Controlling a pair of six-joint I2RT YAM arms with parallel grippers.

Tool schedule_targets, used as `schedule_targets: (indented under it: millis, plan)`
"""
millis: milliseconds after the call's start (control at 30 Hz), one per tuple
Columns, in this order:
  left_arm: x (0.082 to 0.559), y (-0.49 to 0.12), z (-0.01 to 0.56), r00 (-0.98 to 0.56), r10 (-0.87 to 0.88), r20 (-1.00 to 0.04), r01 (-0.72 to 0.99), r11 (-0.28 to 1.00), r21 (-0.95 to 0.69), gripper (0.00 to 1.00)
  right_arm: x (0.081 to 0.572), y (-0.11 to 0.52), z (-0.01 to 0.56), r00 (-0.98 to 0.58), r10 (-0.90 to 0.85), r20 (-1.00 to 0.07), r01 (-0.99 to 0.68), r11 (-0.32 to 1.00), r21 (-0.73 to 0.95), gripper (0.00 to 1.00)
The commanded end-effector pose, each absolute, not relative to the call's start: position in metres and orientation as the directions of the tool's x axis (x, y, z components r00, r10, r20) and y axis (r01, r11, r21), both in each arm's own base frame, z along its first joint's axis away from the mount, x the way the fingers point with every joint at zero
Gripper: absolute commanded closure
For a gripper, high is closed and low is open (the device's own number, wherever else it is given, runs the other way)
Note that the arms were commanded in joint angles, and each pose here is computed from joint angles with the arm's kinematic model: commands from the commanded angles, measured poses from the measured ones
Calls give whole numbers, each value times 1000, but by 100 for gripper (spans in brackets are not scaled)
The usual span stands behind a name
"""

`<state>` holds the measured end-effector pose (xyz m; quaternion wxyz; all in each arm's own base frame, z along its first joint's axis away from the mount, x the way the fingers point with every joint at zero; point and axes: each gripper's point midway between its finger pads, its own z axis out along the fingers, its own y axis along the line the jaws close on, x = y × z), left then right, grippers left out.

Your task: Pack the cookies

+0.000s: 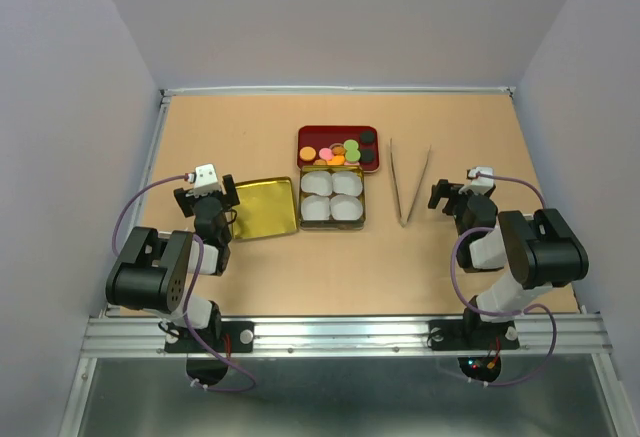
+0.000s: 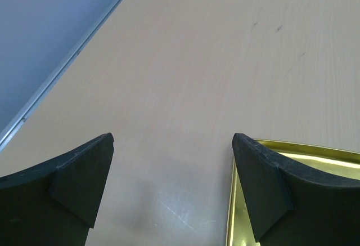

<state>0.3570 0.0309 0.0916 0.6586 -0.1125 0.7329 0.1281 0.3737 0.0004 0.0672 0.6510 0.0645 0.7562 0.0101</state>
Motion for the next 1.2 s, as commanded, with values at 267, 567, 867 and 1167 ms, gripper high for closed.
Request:
schedule_targets:
  millis: [267,567,867,1167]
  plan:
    - [367,32,177,238,-30,-971,-330,938,-110,1,383,-6,93,-44,101,-994,100,990,96,0]
    - [367,32,176,235,-29,-971,-330,938,-108,1,379,15,165,-29,196,-980,22,980,196,0]
    - [367,32,177,237,-29,-971,-330,938,-109,1,344,88,244,-212,734,-645,-178,620,764,0]
    - [369,32,176,230,-29,-973,-328,939,-105,1,365,119,216,-538,601,-591,-106,647,755,0]
